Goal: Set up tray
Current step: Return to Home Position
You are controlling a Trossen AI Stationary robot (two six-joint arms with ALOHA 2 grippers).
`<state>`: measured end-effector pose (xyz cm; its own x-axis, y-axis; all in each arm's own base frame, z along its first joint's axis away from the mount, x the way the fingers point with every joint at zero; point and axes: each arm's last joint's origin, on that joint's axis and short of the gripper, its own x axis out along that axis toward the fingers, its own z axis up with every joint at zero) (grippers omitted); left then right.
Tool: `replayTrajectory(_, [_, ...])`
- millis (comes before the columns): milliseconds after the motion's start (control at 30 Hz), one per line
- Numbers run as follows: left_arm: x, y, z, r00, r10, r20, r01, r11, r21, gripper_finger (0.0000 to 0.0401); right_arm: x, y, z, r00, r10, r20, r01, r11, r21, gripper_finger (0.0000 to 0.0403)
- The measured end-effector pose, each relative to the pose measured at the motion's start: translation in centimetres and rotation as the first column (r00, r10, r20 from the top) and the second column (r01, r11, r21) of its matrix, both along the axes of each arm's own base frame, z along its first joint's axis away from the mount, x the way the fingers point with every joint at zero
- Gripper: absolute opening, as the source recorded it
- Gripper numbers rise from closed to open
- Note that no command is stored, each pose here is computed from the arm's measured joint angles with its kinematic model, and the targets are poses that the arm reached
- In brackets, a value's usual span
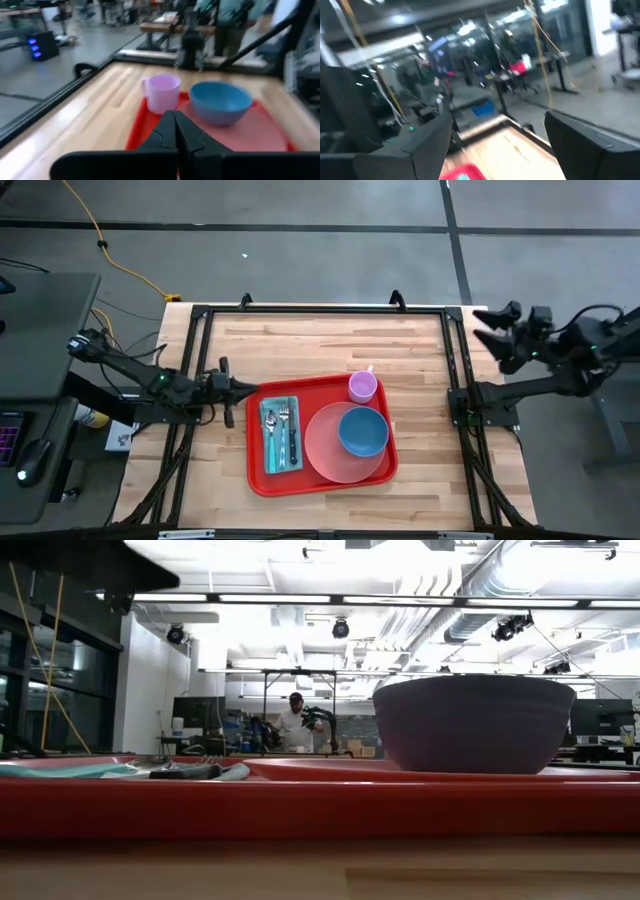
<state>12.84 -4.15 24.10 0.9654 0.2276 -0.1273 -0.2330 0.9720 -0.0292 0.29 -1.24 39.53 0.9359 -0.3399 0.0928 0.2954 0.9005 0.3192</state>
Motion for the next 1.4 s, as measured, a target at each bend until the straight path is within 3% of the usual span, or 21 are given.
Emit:
replayTrajectory(200, [0.3, -0.4, -1.7, 0.993, -0.087, 0.085, 0.091, 0.995, -0.050, 0.0011, 3.2, 0.6, -3.3, 0.980, 0.094, 0.173, -0.076, 0.991, -0.108, 0.0298])
replayTrajectory(367, [0.5, -0.3, -3.1, 0.989, -0.086, 0.117, 0.088, 0.996, -0.019, 0.0032, 5.8, 1.1, -6.9, 0.936, 0.142, 0.323, -0.081, 0.977, -0.195, 0.0298])
replayTrajectory(533, [1.4, 0.8, -3.3, 0.987, -0.086, 0.137, 0.084, 0.996, 0.020, 0.0019, 7.8, 1.4, -10.2, 0.907, 0.178, 0.382, -0.096, 0.970, -0.226, 0.0298])
replayTrajectory(667, [2.4, 2.6, -3.7, 0.989, -0.089, 0.116, 0.085, 0.996, 0.034, 0.0012, 8.5, 1.5, -11.7, 0.902, 0.186, 0.389, -0.109, 0.971, -0.212, 0.0298])
replayTrajectory(900, [3.9, 6.0, -4.6, 0.990, -0.115, 0.085, 0.111, 0.992, 0.054, 0.0042, 8.9, 1.4, -12.5, 0.929, 0.136, 0.344, -0.075, 0.980, -0.186, 0.0298])
replayTrajectory(1100, [4.2, 7.8, -5.1, 0.991, -0.116, 0.068, 0.112, 0.991, 0.069, 0.0026, 9.0, 1.3, -12.7, 0.939, 0.099, 0.328, -0.051, 0.987, -0.152, 0.0298])
replayTrajectory(1267, [4.0, 8.2, -6.1, 0.992, -0.099, -0.075, 0.111, 0.977, 0.180, 0.0020, 9.0, 1.2, -12.7, 0.931, 0.065, 0.359, -0.054, 0.998, -0.041, 0.0298])
replayTrajectory(1333, [3.9, 8.1, -6.5, 0.986, -0.108, -0.125, 0.131, 0.974, 0.187, 0.0030, 9.0, 1.1, -12.8, 0.926, 0.059, 0.374, -0.068, 0.998, 0.010, 0.0298])
replayTrajectory(1400, [4.0, 7.8, -6.5, 0.980, -0.139, -0.140, 0.171, 0.952, 0.253, 0.0043, 9.1, 1.2, -12.9, 0.928, 0.073, 0.364, -0.086, 0.996, 0.018, 0.0298])
